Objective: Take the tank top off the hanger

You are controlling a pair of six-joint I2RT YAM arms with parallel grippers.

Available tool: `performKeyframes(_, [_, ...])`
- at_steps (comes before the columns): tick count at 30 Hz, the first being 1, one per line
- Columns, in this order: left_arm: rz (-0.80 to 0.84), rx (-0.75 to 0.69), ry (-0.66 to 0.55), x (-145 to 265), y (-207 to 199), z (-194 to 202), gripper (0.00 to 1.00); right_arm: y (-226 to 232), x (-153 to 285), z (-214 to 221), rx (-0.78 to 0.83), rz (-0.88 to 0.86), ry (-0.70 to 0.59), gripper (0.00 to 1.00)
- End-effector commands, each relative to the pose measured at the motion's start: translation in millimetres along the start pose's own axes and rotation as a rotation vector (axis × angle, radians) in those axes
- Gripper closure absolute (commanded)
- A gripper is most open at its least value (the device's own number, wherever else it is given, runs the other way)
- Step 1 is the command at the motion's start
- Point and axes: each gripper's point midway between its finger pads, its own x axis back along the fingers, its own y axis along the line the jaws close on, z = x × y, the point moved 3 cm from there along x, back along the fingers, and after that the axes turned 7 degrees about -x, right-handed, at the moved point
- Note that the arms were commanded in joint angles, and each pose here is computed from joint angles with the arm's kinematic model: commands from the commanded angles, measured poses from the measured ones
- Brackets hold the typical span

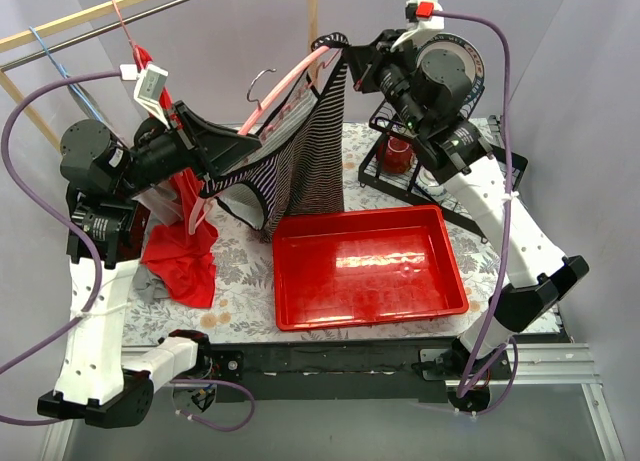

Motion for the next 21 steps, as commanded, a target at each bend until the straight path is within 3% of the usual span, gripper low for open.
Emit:
performKeyframes(1, [0.044,-0.117,-0.056,13.5,-31.9,-21.0,1.0,-4.7,8.4,-71.7,0.094,0.106,-0.206,0.99])
performKeyframes(7, [0.078,-0.144,-0.07,18.6,-46.3,-27.7,1.0,-19.1,4.0,-68.2,0.166,0.183,-0.171,0.99])
performKeyframes(12, [0.122,-0.142,-0.113,20.5,-55.7,-31.7,1.0,-23.7,4.4,-38.1,0.162,0.154,-0.081,0.99])
performKeyframes(21, [0.194,-0.163,-0.362,16.0,-69.4,-78.9,1.0,38.3,38.0,-26.6,0.052,-0.223,0.045,0.99])
